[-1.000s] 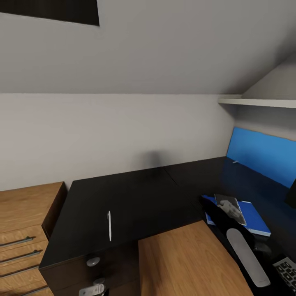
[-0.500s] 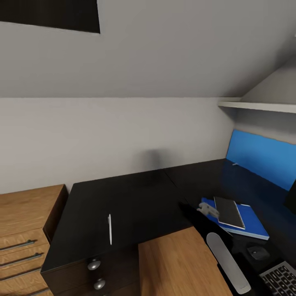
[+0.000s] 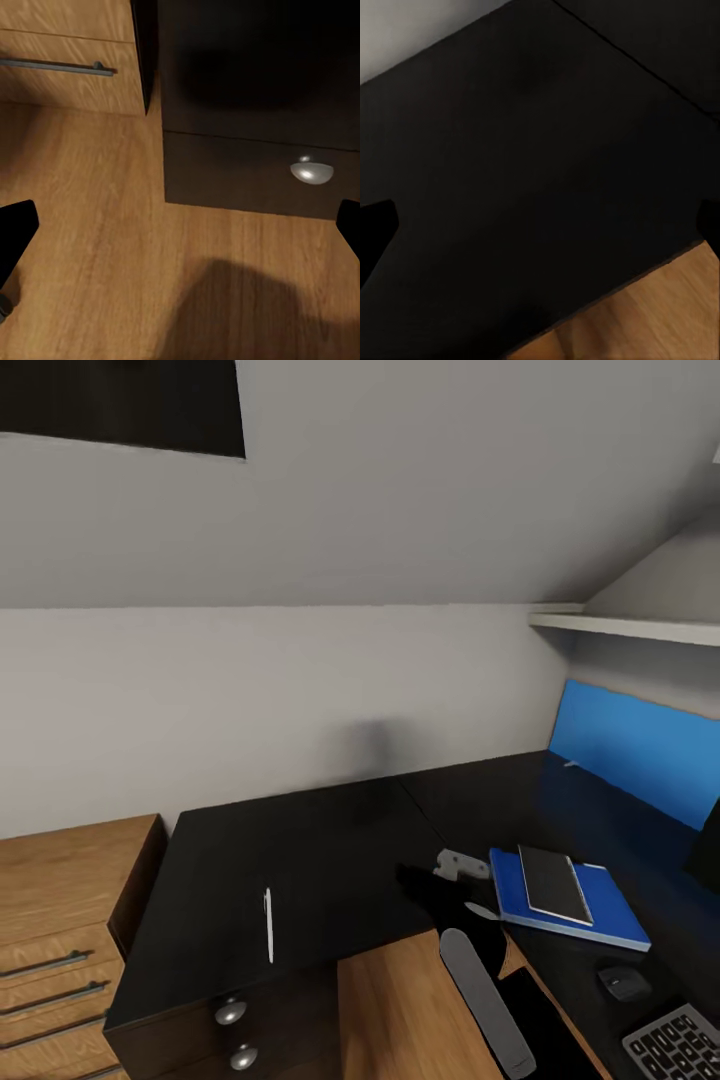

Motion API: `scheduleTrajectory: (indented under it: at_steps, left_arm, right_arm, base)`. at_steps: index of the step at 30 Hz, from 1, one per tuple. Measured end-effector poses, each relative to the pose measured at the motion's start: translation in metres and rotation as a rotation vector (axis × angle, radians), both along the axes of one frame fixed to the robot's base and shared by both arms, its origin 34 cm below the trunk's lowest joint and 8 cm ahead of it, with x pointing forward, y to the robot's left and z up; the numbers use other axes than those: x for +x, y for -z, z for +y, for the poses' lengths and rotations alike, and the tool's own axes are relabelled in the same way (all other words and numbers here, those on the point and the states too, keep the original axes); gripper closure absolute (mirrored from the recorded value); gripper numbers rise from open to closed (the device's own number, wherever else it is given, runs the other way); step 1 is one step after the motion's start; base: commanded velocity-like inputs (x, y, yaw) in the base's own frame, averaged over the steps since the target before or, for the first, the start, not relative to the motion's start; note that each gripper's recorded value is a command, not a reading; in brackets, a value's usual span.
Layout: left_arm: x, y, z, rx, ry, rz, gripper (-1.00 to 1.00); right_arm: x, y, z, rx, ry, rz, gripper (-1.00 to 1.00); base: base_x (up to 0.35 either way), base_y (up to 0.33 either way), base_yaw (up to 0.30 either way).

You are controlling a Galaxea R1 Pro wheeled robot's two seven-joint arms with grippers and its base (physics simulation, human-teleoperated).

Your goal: In the bedroom, organize the workspace by keeping the computer under the desk, ensuring the monitor is on the desk, placing the keyboard on the desk next to the monitor, placing the mouse on the desk next to the keyboard, moving the folder from the swivel chair onto the desk next to the mouse, stacking the notebook on top of the folder with the pen on top of the notebook, and positioning the swivel chair next to the desk.

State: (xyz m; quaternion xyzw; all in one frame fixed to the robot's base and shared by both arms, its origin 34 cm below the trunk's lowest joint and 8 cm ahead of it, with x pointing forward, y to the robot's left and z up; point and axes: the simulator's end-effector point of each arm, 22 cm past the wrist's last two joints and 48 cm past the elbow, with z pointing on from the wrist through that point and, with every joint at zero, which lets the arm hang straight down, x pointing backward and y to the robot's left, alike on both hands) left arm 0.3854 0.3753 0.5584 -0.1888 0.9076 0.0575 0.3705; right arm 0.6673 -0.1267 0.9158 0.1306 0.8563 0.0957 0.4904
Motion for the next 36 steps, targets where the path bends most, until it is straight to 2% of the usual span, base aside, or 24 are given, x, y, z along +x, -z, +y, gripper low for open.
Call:
scheduleTrajectory:
  at_steps: [1,7,18,21,24,29,36]
  left_arm:
    - [-0.001,-0.001,0.001,0.001,-0.001,0.0,-1.0]
    - [-0.003,-0.009,0.003,0.004,-0.009,0.002,-1.0]
    - [-0.006,-0.008,0.006,0.006,-0.019,0.008,-1.0]
    - [-0.007,-0.007,0.006,0.005,-0.02,0.011,-1.0]
    - [-0.008,-0.006,0.005,0.005,-0.02,0.015,-1.0]
    - [-0.009,-0.005,0.006,0.006,-0.022,0.019,-1.0]
    - [-0.012,-0.003,0.005,0.004,-0.023,0.027,-1.0]
  right_arm:
    - [-0.002,-0.003,0.009,-0.007,-0.016,-0.011,-1.0]
    - [-0.007,-0.015,0.034,-0.018,-0.053,-0.046,-1.0]
    - [-0.011,-0.005,0.048,-0.044,-0.083,-0.035,-1.0]
    - [-0.015,0.006,0.06,-0.056,-0.108,-0.017,-1.0]
    - [-0.019,0.017,0.075,-0.103,-0.132,-0.006,-1.0]
    - [-0.019,0.027,0.079,-0.188,-0.134,-0.01,-1.0]
    - [-0.019,0.034,0.082,-0.236,-0.137,-0.008,-1.0]
  base:
    - [0.0,0.0,0.0]
    - [0.0,0.0,0.006]
    - [0.0,0.0,0.164]
    - [0.0,0.0,0.236]
    - [0.0,0.0,0.241]
    - [0.0,0.0,0.243]
    - [0.0,0.0,0.244]
